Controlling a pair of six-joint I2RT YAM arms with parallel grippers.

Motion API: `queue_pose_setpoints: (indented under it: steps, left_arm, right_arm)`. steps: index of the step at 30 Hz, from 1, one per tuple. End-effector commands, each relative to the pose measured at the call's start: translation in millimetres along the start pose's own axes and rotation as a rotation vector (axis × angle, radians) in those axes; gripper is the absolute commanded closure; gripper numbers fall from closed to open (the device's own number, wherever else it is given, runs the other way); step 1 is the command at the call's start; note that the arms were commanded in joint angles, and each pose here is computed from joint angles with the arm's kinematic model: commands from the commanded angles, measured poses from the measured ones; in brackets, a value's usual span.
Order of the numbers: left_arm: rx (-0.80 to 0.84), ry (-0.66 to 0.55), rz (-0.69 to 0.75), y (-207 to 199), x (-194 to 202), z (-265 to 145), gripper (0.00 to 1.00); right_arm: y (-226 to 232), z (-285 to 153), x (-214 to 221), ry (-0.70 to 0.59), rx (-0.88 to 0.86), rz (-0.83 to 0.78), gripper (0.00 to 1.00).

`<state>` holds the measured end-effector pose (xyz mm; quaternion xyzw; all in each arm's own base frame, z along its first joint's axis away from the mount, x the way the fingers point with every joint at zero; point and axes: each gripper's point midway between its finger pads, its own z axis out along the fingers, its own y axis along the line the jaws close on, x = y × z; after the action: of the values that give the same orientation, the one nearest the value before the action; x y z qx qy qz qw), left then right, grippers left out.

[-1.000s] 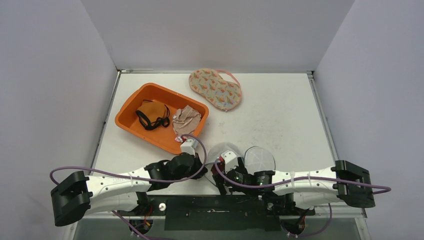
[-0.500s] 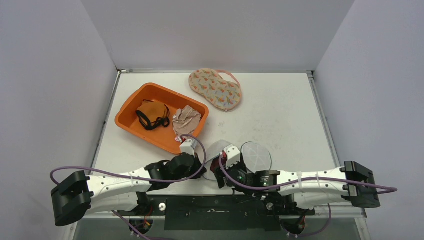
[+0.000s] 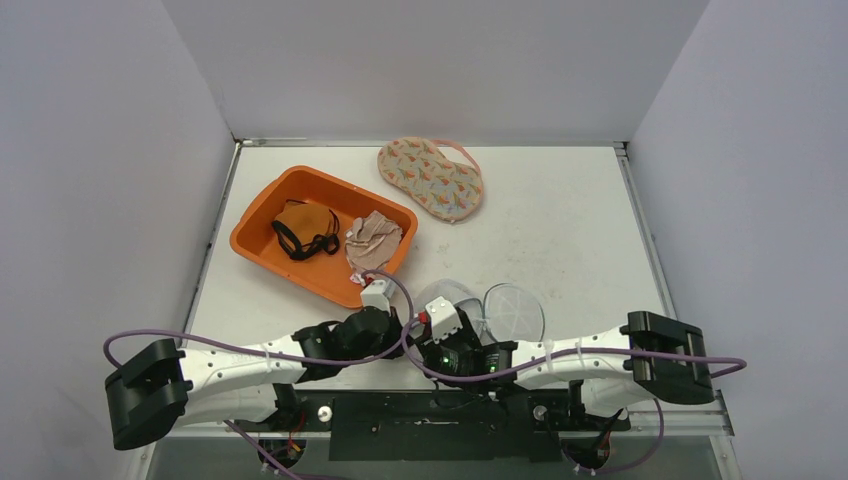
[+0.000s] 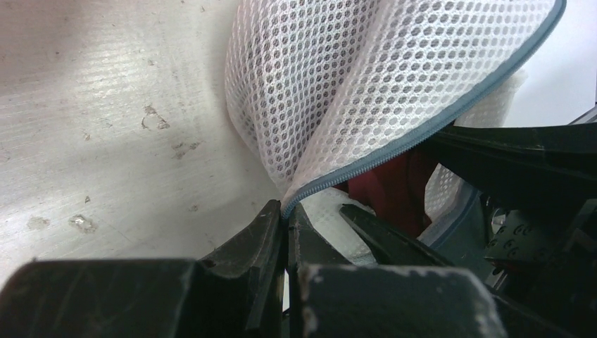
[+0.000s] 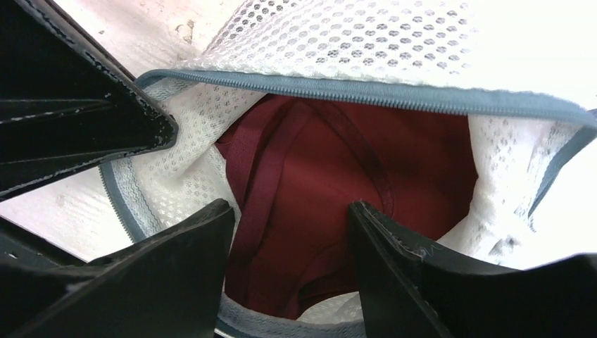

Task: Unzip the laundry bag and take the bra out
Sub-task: Pick up the bra from the laundry bag.

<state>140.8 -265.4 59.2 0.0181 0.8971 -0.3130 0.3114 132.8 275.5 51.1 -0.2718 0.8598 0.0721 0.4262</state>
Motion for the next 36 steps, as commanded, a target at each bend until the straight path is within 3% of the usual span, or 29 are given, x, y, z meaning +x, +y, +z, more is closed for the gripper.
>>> queue_pose_setpoints:
  steps: [1, 4, 11, 20, 23, 27, 32, 34, 35, 36]
  left_arm:
    - [0.031, -0.030, 0.002, -6, -7, -2, 1.00]
    - [0.024, -0.030, 0.006, -4, -6, -3, 1.00]
    - [-0.034, -0.018, 0.025, 12, 0, -3, 1.00]
    - [-0.051, -0.014, 0.036, 15, 1, 0, 1.00]
    - [-0.057, -0.010, 0.035, 16, 2, 1, 1.00]
    - [-0.064, -0.006, 0.039, 18, 3, 2, 1.00]
    - [-0.069, 0.006, 0.035, 18, 5, 3, 1.00]
    - [-0.053, 0.011, 0.023, 13, 5, 2, 0.85]
    - [-0.043, 0.011, 0.013, 10, 4, 1, 0.67]
    - [-0.026, 0.012, 0.005, 6, 3, -1, 0.56]
  right_arm:
    - [-1, 4, -24, -0.106, 0.046, 0.098, 0.45]
    - [-2, 5, -24, -0.125, 0.053, 0.133, 0.58]
    - [-19, -7, -24, -0.181, 0.046, 0.246, 0.76]
    - [-35, -15, -17, -0.198, 0.048, 0.332, 0.87]
    - [-28, -13, -17, -0.172, 0.003, 0.303, 0.80]
    - [-38, -13, -16, -0.139, 0.076, 0.251, 0.43]
    - [-40, -7, -9, -0.108, 0.048, 0.251, 0.35]
    - [-38, -3, -4, -0.083, 0.042, 0.255, 0.35]
    - [-35, -1, -4, -0.082, 0.034, 0.265, 0.35]
    - [-32, 0, -3, -0.081, 0.024, 0.276, 0.35]
